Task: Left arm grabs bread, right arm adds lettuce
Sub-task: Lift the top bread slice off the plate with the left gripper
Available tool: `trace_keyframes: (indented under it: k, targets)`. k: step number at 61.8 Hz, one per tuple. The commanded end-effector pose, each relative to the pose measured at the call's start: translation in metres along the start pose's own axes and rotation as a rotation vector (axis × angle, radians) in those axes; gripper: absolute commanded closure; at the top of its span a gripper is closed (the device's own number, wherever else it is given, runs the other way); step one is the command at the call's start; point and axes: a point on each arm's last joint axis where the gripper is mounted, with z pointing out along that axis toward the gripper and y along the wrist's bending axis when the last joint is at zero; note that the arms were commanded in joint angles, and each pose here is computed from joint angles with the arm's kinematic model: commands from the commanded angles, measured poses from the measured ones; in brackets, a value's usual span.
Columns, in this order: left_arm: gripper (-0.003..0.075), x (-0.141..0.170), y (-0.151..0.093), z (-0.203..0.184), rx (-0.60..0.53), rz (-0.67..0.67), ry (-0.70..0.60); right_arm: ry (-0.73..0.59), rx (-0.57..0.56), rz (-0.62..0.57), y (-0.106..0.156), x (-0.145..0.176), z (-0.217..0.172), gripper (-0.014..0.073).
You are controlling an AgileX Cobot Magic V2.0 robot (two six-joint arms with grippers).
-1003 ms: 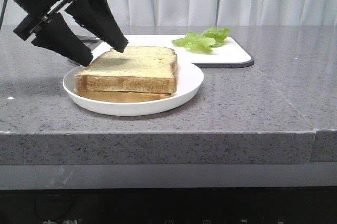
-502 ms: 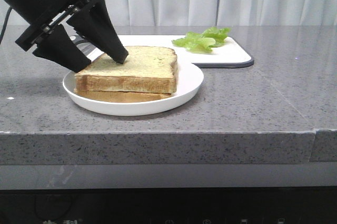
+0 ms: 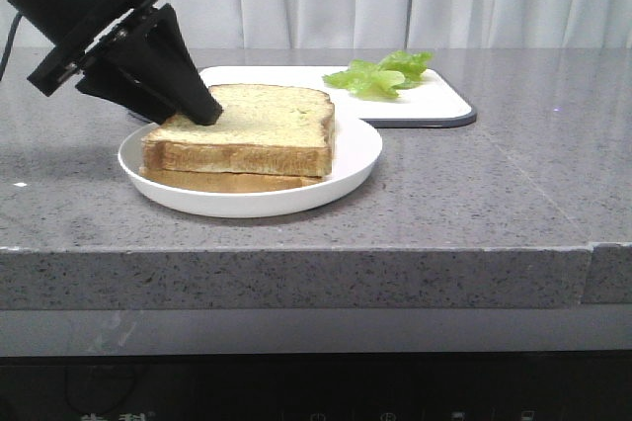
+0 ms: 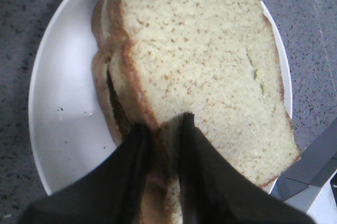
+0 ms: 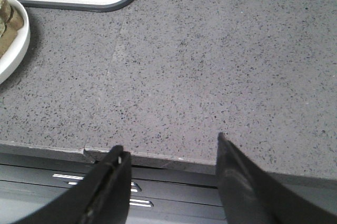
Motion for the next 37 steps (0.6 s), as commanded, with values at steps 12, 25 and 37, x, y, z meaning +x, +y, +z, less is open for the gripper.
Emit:
trace_keyframes:
  k: [12, 25, 37]
  targets:
    - [0.0741, -0.012, -0.028, -0.024, 0.085, 0.030, -0.071, -0.081, 0.000, -0.007, 0.001, -0.015, -0.004, 0.0200]
    - [0.0741, -0.020, -0.043, -0.040, 0.125, 0.078, -0.079, -0.081, 0.000, -0.007, 0.001, -0.015, -0.004, 0.0200]
    - [0.0741, -0.015, -0.060, -0.075, 0.130, 0.120, -0.164, -0.087, 0.000, -0.007, 0.001, -0.015, -0.004, 0.0200]
